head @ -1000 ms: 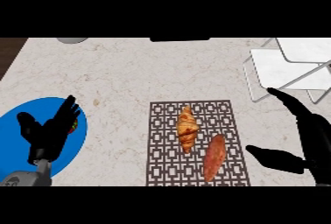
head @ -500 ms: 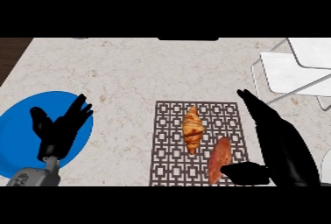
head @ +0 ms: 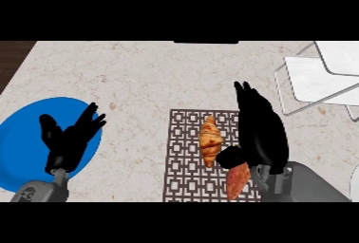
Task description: Pick the croissant from the placemat and place it in the tiered shelf
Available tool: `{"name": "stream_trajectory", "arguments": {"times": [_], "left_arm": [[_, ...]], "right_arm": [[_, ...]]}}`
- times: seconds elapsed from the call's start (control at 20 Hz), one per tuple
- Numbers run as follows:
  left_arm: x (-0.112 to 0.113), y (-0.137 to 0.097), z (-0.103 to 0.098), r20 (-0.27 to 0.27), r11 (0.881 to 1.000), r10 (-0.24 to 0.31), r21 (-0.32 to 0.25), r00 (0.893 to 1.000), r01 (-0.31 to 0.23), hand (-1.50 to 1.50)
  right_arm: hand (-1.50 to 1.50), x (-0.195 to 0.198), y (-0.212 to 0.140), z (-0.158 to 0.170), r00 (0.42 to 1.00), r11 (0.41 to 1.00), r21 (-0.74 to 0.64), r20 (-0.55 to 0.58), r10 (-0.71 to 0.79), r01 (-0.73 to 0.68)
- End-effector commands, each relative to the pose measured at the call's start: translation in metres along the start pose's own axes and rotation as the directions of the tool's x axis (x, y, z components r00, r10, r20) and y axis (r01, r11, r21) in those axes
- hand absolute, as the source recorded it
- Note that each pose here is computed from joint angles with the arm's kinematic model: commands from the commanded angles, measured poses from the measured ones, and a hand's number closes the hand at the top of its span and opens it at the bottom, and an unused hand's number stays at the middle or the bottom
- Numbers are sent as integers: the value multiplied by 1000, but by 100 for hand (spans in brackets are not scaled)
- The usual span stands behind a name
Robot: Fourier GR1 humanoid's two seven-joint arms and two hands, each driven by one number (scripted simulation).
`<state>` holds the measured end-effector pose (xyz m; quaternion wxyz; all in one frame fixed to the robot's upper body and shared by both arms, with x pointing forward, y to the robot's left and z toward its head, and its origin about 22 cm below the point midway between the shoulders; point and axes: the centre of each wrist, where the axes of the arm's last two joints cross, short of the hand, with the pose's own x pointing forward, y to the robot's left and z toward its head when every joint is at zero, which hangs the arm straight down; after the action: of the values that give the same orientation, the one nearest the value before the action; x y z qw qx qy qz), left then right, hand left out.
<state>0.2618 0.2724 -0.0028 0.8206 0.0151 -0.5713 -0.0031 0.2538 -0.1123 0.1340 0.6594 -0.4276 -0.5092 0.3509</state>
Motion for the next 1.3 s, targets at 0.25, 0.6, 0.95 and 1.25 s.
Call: {"name": "stream_trajectory", "arguments": {"times": [0.25, 0.6, 0.95, 1.25], "left_arm": [[-11, 15, 5, -91, 998, -18, 60, 996, 24, 0], [-31, 16, 8, -111, 997, 11, 82, 994, -2, 0], [-31, 7, 3, -97, 997, 2, 80, 995, 5, 0], [-23, 16, 6, -110, 997, 10, 75, 994, -2, 0]], "right_arm": [[-150, 55, 42, -16, 948, 984, 108, -274, 164, -139], [-150, 56, 86, -17, 905, 971, 133, -355, 233, -198], [-150, 63, 76, -26, 893, 967, 94, -370, 257, -239], [-150, 44, 113, -27, 869, 963, 92, -416, 270, -255]]}}
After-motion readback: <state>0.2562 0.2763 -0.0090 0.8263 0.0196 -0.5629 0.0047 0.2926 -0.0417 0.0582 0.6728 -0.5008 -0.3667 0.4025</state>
